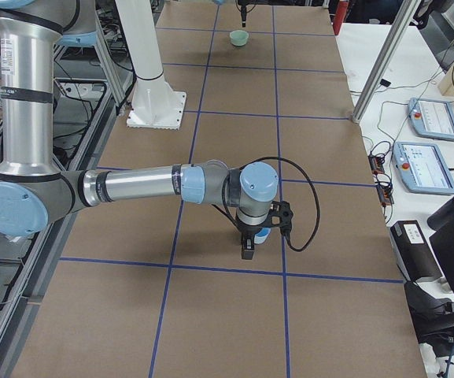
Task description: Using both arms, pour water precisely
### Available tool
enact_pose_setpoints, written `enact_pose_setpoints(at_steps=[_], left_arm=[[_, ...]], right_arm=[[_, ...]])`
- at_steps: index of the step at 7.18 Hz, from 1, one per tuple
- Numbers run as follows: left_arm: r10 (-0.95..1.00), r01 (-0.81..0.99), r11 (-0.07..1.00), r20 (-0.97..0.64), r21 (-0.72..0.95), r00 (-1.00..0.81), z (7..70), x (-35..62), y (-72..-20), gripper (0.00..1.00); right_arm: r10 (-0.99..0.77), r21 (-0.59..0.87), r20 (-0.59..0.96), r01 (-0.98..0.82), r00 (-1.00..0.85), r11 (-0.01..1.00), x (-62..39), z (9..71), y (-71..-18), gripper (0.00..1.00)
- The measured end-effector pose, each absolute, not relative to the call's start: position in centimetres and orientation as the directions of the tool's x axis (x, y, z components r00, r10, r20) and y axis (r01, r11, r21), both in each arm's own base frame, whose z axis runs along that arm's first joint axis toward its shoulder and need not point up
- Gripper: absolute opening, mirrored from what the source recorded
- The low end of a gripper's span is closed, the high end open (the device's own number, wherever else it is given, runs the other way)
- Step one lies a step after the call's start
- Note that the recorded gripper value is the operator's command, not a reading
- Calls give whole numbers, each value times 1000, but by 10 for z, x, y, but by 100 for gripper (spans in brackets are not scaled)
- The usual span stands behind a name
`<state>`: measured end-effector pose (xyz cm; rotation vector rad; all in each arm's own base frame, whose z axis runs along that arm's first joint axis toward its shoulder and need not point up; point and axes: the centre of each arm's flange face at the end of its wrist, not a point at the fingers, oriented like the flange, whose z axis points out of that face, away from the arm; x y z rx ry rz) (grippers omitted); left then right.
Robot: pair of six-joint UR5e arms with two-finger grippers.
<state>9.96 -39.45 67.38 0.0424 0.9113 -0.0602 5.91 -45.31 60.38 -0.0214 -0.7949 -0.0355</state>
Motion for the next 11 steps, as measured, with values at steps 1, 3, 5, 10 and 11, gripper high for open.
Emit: enact_pose_setpoints(at_steps=[1,3,5,10,11], left_arm=[[-34,52,999,-788,-2,615,681,107,-391,100],[-25,14,1000,-783,-21,622,692,124,-389,100],[-27,2,999,-780,-33,626,699,133,-393,1],[-71,-7,996,-802,-94,593,697,139,-394,0],[-86,-31,992,-835,-122,543,684,140,-392,0]], right_arm=[[-23,-7,714,40,700,999,59,604,-453,100],[-22,-7,714,39,700,999,60,604,-452,100],[-20,-8,714,37,700,999,60,605,-451,100],[-22,-1,713,33,701,999,62,601,-447,100],[-22,0,713,31,701,1000,63,600,-447,100]])
